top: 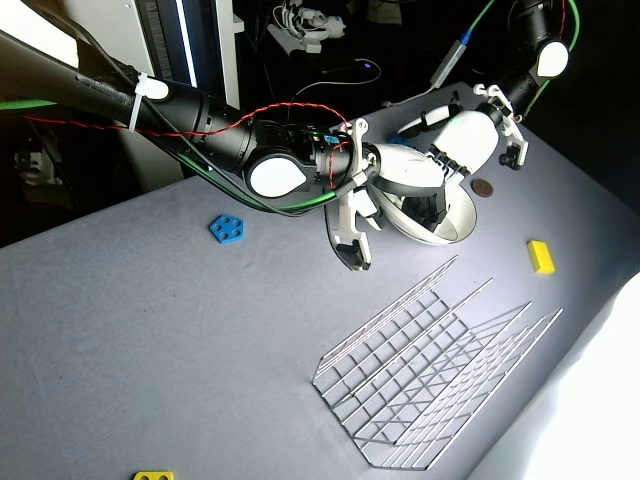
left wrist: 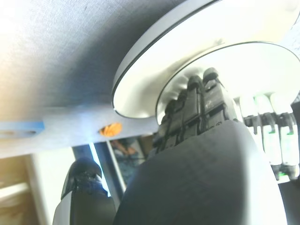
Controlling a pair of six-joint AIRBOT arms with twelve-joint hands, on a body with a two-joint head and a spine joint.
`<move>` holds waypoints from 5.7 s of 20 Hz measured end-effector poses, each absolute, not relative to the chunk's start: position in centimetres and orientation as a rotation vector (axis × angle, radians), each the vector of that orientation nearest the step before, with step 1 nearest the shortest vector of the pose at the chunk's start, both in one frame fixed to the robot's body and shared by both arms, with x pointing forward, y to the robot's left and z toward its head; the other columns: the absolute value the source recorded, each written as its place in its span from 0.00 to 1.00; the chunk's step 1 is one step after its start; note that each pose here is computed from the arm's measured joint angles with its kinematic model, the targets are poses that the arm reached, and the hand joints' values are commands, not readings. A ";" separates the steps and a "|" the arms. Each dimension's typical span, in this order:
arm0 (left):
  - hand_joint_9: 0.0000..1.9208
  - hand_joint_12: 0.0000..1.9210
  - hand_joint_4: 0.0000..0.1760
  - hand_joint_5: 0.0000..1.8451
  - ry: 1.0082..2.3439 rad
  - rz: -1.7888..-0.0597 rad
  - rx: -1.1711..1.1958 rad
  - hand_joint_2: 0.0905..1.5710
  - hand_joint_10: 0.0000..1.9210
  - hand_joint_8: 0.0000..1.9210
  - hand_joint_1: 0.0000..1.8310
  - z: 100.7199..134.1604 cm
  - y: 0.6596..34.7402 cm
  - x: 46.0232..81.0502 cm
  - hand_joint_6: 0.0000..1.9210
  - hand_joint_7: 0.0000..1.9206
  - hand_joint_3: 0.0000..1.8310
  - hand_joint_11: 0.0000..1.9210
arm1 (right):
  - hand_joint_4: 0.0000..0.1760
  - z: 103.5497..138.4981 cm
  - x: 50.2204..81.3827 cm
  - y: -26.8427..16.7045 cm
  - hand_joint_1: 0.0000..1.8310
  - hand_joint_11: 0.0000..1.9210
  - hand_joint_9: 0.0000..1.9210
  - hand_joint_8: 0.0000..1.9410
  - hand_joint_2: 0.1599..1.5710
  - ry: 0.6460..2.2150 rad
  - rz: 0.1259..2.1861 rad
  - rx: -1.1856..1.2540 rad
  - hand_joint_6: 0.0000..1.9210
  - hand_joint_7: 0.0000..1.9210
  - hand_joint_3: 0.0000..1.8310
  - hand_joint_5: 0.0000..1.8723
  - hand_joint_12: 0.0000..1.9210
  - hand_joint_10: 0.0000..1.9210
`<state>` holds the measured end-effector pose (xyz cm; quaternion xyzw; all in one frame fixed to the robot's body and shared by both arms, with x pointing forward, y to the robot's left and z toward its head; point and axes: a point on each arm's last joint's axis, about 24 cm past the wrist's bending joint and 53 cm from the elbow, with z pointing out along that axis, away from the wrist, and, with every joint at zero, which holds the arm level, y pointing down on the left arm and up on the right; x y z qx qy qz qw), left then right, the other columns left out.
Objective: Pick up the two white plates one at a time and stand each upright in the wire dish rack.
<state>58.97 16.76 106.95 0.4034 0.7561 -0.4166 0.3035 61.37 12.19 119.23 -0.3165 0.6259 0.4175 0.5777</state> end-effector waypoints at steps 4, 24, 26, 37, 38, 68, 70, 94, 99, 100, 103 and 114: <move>0.00 0.00 0.00 0.00 1.945 -1.069 0.992 0.65 0.00 0.00 0.00 110.3 17.4 60.7 0.00 0.00 0.00 0.00 | 0.00 120.1 61.4 12.0 0.76 0.53 0.61 0.30 0.61 1.464 0.992 -0.719 0.40 0.63 0.00 0.57 0.37 0.40; 0.00 0.00 0.00 0.00 1.906 -0.970 0.881 0.65 0.00 0.00 0.00 116.2 22.8 60.6 0.00 0.00 0.00 0.00 | 0.00 129.1 61.9 8.3 0.77 0.54 0.63 0.28 0.60 1.586 1.213 -0.427 0.36 0.63 0.00 0.60 0.35 0.38; 0.00 0.00 0.00 0.00 1.904 -0.956 0.879 0.66 0.00 0.00 0.00 116.2 22.9 60.8 0.00 0.00 0.01 0.00 | 0.00 130.0 62.4 7.7 0.77 0.55 0.64 0.27 0.60 1.608 1.266 -0.351 0.33 0.64 0.00 0.61 0.35 0.37; 0.00 0.00 0.00 0.00 1.911 -0.931 0.864 0.67 0.00 0.00 0.00 116.0 23.2 61.3 0.00 0.00 0.00 0.00 | 0.00 134.7 62.9 7.0 0.77 0.55 0.63 0.26 0.60 1.618 1.465 -0.139 0.36 0.64 0.00 0.60 0.34 0.38; 0.00 0.00 0.00 0.00 1.911 -0.931 0.863 0.66 0.00 0.00 0.00 116.0 23.2 61.3 0.00 0.00 0.00 0.00 | 0.00 135.3 63.2 6.8 0.77 0.54 0.61 0.28 0.61 1.611 1.499 -0.101 0.38 0.63 0.00 0.59 0.34 0.39; 0.00 0.00 0.00 0.00 2.032 -0.900 0.879 0.66 0.00 0.00 0.00 109.9 21.4 62.8 0.00 0.00 0.00 0.00 | 0.00 134.5 72.4 -9.0 0.77 0.54 0.63 0.28 0.60 1.486 1.622 0.649 0.35 0.63 0.00 0.60 0.37 0.38; 0.00 0.00 0.00 0.00 2.046 -0.877 0.884 0.66 0.00 0.00 0.00 109.3 22.1 63.1 0.00 0.00 0.00 0.00 | 0.00 134.0 73.0 -9.8 0.77 0.54 0.63 0.28 0.60 1.483 1.609 0.679 0.35 0.63 0.00 0.60 0.38 0.39; 0.00 0.00 0.00 0.00 2.088 -0.800 0.875 0.66 0.00 0.00 0.00 107.7 24.4 64.4 0.00 0.00 0.00 0.00 | 0.00 129.8 77.2 -14.6 0.76 0.53 0.61 0.32 0.61 1.556 1.544 0.936 0.39 0.61 0.00 0.58 0.39 0.40; 0.00 0.00 0.00 0.00 2.093 -0.800 0.876 0.67 0.00 0.00 0.00 107.5 24.4 64.4 0.00 0.00 0.00 0.00 | 0.00 128.2 78.2 -14.9 0.76 0.53 0.61 0.31 0.61 1.574 1.515 0.967 0.39 0.62 0.00 0.58 0.39 0.40; 0.00 0.00 0.00 0.00 2.093 -0.796 0.878 0.67 0.00 0.00 0.00 107.5 24.5 64.4 0.00 0.00 0.00 0.00 | 0.00 127.8 78.3 -14.9 0.76 0.53 0.62 0.31 0.61 1.582 1.507 0.971 0.39 0.61 0.00 0.57 0.39 0.40; 0.00 0.00 0.00 0.00 2.091 -0.796 0.878 0.66 0.00 0.00 0.00 107.4 24.4 64.5 0.00 0.00 0.00 0.00 | 0.00 126.7 79.0 -15.1 0.76 0.53 0.61 0.33 0.62 1.584 1.495 1.001 0.42 0.60 0.00 0.56 0.41 0.41; 0.00 0.00 0.00 0.00 2.081 -0.790 0.869 0.67 0.00 0.00 0.00 107.8 24.6 65.0 0.00 0.00 0.00 0.00 | 0.00 124.7 79.9 -15.5 0.67 0.43 0.54 0.45 0.68 1.604 1.455 1.028 0.58 0.55 0.00 0.48 0.46 0.17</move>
